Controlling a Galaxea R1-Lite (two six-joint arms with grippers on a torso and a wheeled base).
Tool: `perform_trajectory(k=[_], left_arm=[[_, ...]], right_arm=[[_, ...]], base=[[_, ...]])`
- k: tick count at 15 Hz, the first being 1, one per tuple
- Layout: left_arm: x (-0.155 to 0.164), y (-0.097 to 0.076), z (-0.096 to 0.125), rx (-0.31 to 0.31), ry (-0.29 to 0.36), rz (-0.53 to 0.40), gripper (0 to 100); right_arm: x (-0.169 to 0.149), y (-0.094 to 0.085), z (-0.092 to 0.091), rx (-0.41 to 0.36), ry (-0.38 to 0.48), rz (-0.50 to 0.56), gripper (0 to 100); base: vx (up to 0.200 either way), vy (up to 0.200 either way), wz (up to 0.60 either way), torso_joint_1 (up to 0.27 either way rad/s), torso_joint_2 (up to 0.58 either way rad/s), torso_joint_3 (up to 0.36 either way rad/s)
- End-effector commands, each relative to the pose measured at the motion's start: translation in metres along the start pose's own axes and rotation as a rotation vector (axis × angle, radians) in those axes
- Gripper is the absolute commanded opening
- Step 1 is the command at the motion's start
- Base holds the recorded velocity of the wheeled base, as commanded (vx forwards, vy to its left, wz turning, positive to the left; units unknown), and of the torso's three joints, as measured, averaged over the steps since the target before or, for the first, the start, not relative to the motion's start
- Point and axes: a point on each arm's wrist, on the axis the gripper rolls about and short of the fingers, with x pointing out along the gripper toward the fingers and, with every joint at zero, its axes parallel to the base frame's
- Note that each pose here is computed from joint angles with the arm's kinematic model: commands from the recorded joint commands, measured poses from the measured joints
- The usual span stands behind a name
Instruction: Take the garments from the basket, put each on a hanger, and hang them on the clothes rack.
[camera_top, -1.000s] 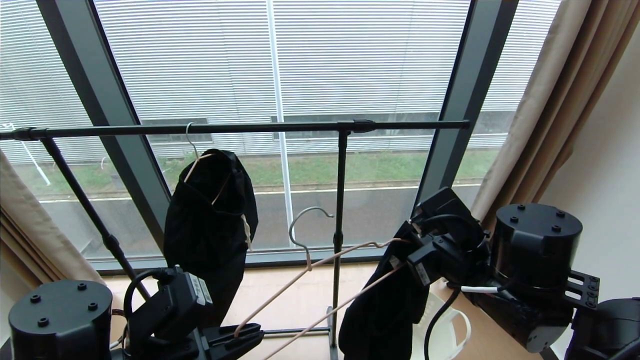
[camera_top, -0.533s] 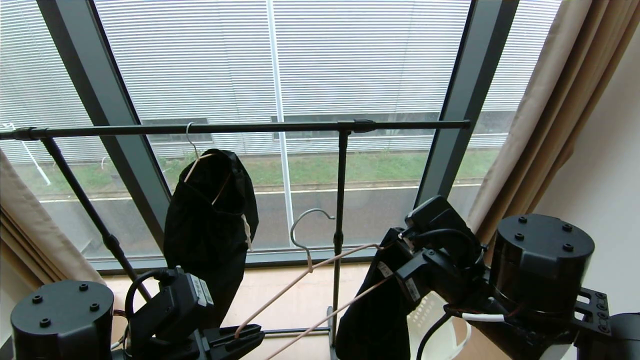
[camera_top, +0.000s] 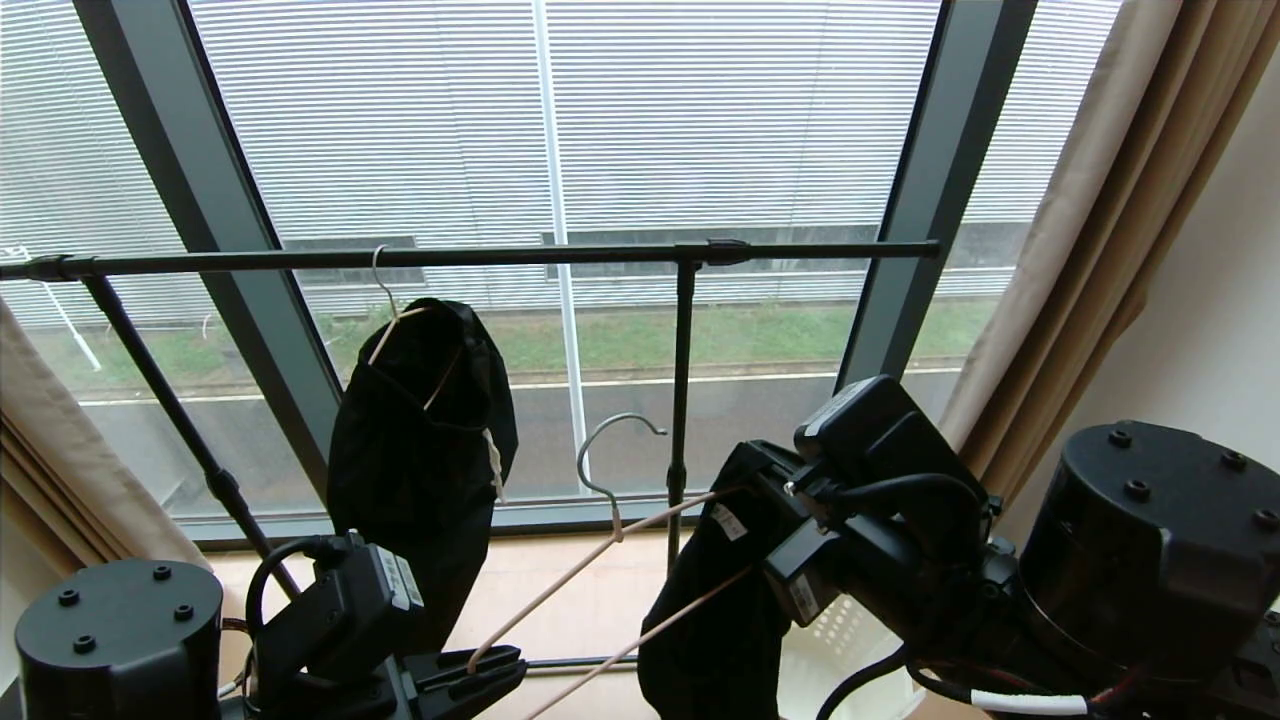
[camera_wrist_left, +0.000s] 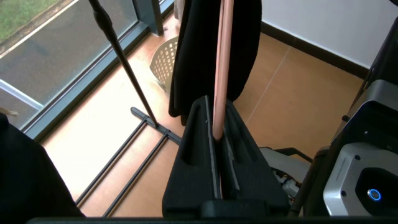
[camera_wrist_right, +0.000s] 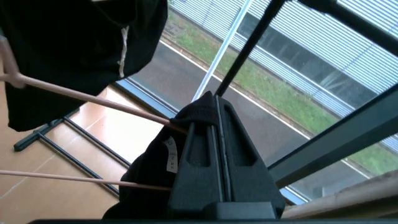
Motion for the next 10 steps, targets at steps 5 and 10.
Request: perform_trajectory(k=[5, 10], left_arm=[[0.001, 0.0, -0.001, -0.001, 0.004, -0.001, 0], [0.001, 0.0, -0.001, -0.002, 0.007, -0.001, 0]], right_arm=[[-0.011, 0.017, 0.008, 0.002, -0.044, 0.068, 0], [-0.022, 0.038, 0.015, 0.014, -0.097, 0.115, 0]], base=[[0.0, 0.0, 0.0, 0.0, 0.0, 0.0], [0.0, 0.0, 0.0, 0.0, 0.0, 0.0]])
